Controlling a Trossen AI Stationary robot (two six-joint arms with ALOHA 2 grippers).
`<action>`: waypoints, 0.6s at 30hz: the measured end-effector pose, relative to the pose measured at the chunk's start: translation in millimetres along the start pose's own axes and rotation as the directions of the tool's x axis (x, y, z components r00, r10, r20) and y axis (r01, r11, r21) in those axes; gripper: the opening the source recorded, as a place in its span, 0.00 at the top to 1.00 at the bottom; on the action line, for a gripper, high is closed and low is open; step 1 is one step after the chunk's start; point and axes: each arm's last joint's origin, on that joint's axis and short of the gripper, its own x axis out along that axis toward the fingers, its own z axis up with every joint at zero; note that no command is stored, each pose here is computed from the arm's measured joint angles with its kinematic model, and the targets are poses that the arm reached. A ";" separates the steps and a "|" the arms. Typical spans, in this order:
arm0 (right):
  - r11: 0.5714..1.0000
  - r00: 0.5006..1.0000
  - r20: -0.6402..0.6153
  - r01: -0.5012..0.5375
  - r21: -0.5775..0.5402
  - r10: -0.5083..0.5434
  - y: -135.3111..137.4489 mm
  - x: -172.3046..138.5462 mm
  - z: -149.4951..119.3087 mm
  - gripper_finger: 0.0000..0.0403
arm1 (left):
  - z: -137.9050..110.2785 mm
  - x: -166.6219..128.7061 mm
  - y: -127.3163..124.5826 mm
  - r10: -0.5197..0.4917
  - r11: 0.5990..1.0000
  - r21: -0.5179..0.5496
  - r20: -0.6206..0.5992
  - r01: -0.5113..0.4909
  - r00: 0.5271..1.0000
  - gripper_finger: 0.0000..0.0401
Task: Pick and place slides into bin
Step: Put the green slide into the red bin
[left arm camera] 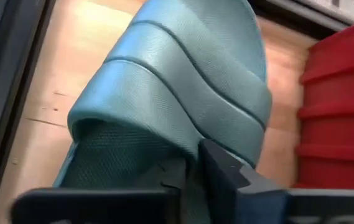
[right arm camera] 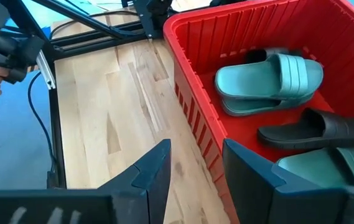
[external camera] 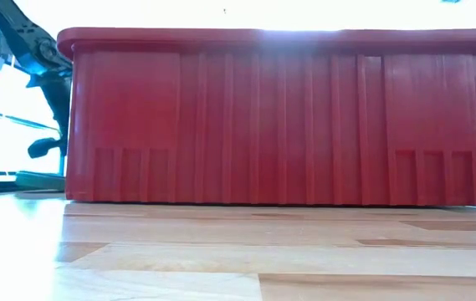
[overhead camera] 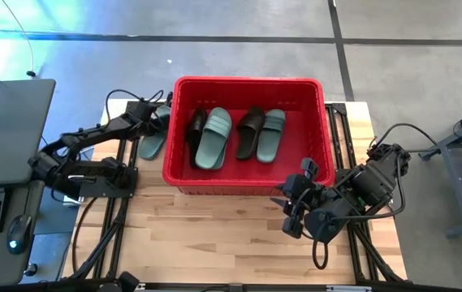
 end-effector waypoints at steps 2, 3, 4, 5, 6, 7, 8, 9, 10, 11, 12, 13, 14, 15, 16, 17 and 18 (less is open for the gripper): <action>1.000 1.000 -0.006 -0.006 0.000 0.006 0.2 0.0 -0.2 0.67 | -1.0 4.1 0.3 0.000 1.000 0.029 -0.004 0.000 1.000 0.97; 1.000 1.000 -0.008 -0.009 0.000 0.009 0.3 0.0 -0.3 0.67 | -1.3 4.9 0.3 -0.002 0.999 0.041 -0.007 0.002 1.000 0.98; 1.000 1.000 -0.010 -0.010 0.000 0.010 0.3 0.0 -0.3 0.67 | -1.2 5.0 -0.1 -0.008 0.998 0.058 -0.009 0.009 1.000 0.98; 1.000 1.000 -0.011 -0.011 0.000 0.011 0.3 0.0 -0.3 0.67 | -1.0 5.0 -0.7 -0.019 0.997 0.075 -0.010 0.020 1.000 0.97; 1.000 1.000 -0.014 -0.015 0.000 0.015 0.4 0.0 -0.4 0.67 | -0.4 4.7 -1.7 -0.039 0.994 0.102 -0.011 0.040 0.999 0.97; 1.000 1.000 -0.015 -0.016 0.000 0.016 0.5 0.0 -0.5 0.67 | 0.4 3.8 -3.0 -0.062 0.989 0.132 -0.010 0.063 0.998 0.97; 1.000 1.000 -0.016 -0.015 -0.001 0.015 0.5 0.0 -0.5 0.67 | 1.6 2.2 -4.7 -0.085 0.984 0.158 -0.009 0.085 0.996 0.98; 1.000 1.000 -0.016 -0.016 -0.005 0.016 0.5 -0.1 -0.5 0.67 | 3.1 0.0 -6.5 -0.109 0.979 0.176 -0.003 0.108 0.994 0.99; 1.000 1.000 -0.016 -0.016 -0.007 0.016 0.5 -0.1 -0.6 0.67 | 4.3 -2.2 -7.9 -0.131 0.975 0.181 0.006 0.128 0.991 0.99; 1.000 1.000 -0.017 -0.017 -0.009 0.017 0.5 -0.1 -0.6 0.67 | 5.4 -4.8 -8.9 -0.151 0.973 0.180 0.015 0.146 0.988 0.98; 1.000 1.000 -0.021 -0.019 -0.010 0.019 0.5 -0.1 -0.8 0.67 | 6.2 -7.6 -9.5 -0.167 0.971 0.179 0.024 0.160 0.986 0.99; 1.000 1.000 -0.025 -0.019 -0.012 0.019 0.3 -0.1 -1.1 0.67 | 6.9 -10.4 -9.9 -0.181 0.969 0.180 0.032 0.172 0.983 0.99; 1.000 0.999 -0.031 -0.019 -0.015 0.019 0.1 -0.1 -1.5 0.67 | 7.4 -13.9 -10.0 -0.191 0.966 0.183 0.042 0.180 0.981 0.99; 1.000 0.999 -0.035 -0.022 -0.016 0.021 0.1 -0.1 -1.7 0.67 | 7.9 -17.6 -9.8 -0.200 0.964 0.187 0.053 0.187 0.978 0.99; 1.000 0.999 -0.039 -0.024 -0.017 0.023 0.1 -0.1 -1.9 0.67 | 8.5 -21.3 -9.8 -0.211 0.962 0.189 0.066 0.196 0.975 0.99; 1.000 0.999 -0.042 -0.026 -0.017 0.025 0.1 -0.1 -2.0 0.67 | 9.1 -25.2 -9.7 -0.221 0.961 0.190 0.081 0.203 0.972 0.99; 1.000 0.999 -0.042 -0.026 -0.017 0.025 0.1 -0.1 -2.0 0.67 | 9.9 -29.3 -9.5 -0.230 0.959 0.192 0.100 0.208 0.968 0.99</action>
